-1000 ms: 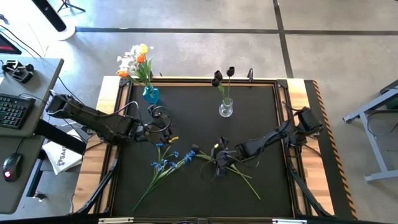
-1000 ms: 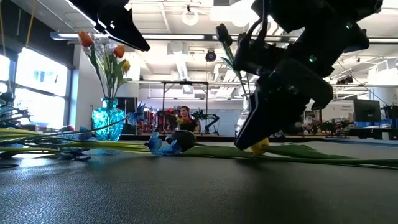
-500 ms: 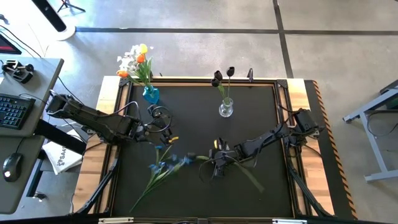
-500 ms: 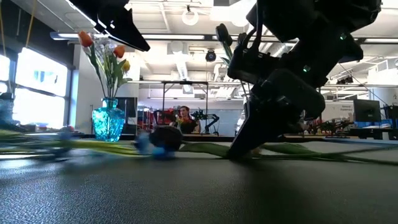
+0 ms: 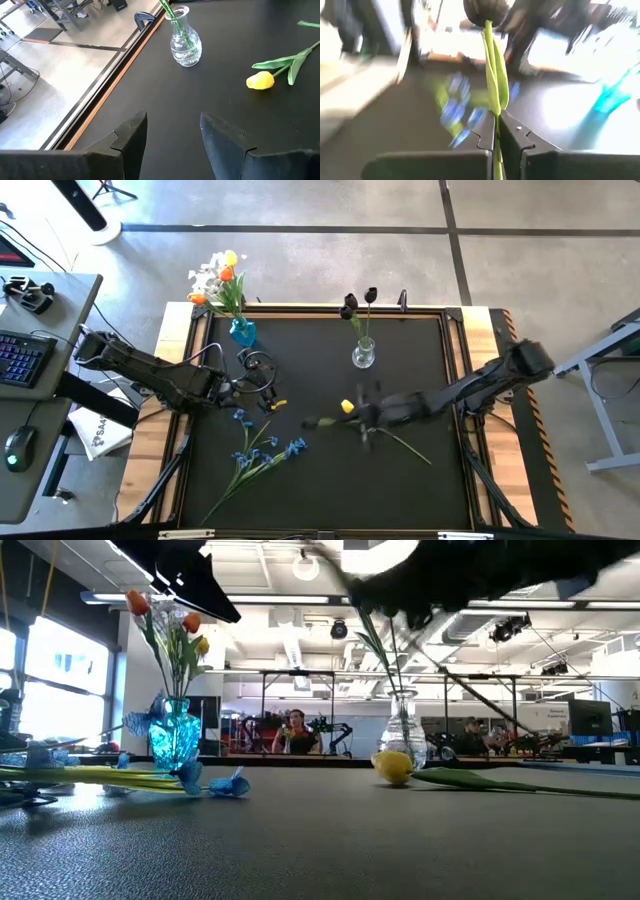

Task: Sort flowers into vase by color
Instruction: Put the black flower into the transparent vase

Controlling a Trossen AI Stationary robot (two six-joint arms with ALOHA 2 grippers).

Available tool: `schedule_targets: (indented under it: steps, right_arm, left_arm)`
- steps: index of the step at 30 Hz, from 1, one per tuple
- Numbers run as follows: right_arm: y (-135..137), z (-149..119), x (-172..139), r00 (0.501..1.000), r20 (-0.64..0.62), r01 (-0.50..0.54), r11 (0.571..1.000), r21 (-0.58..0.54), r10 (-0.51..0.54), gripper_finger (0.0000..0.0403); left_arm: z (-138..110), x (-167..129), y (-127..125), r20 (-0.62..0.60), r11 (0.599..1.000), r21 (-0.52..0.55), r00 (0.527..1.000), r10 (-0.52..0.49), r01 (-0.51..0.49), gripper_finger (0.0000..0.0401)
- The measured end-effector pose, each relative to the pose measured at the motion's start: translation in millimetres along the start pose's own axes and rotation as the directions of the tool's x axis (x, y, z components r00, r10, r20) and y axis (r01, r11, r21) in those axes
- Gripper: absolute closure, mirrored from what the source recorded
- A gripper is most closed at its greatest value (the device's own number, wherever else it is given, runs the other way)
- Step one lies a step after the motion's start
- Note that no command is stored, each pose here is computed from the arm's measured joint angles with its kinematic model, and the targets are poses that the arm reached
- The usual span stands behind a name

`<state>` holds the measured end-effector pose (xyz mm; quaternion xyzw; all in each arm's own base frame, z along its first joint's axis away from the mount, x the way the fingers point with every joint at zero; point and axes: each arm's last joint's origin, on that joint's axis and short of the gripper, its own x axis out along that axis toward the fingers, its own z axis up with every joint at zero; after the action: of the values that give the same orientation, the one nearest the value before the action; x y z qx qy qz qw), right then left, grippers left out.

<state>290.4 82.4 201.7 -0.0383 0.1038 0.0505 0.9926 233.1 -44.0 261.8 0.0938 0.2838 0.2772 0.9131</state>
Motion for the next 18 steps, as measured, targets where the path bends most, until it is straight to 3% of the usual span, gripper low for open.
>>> schedule_targets:
  steps: [3, 7, 12, 18]
  right_arm:
    - [-14.4, -7.0, -30.9, 0.964, 0.239, 0.118, 0.993, -0.012, -0.112, 0.0401]
    - [-31.6, -10.7, -71.1, 0.801, 0.549, 0.288, 0.958, -0.006, -0.237, 0.0401]
    - [-54.5, -4.7, -84.0, 0.74, 0.603, 0.39, 0.921, -0.025, -0.297, 0.0402]
    - [-89.1, 20.6, -79.4, 0.669, 0.694, 0.431, 0.9, -0.071, -0.266, 0.0402]
  left_arm:
    - [0.0, 0.0, 0.0, 0.0, 1.0, 0.0, 1.0, 0.0, 0.0, 0.0229]
    - [0.4, 0.0, -0.1, 0.003, 1.0, -0.004, 1.0, -0.001, 0.001, 0.0229]
    - [1.4, -0.1, -0.1, 0.01, 1.0, -0.01, 1.0, -0.001, 0.001, 0.0229]
    - [4.9, 0.1, -0.4, 0.035, 1.0, -0.011, 0.999, -0.006, 0.006, 0.0229]
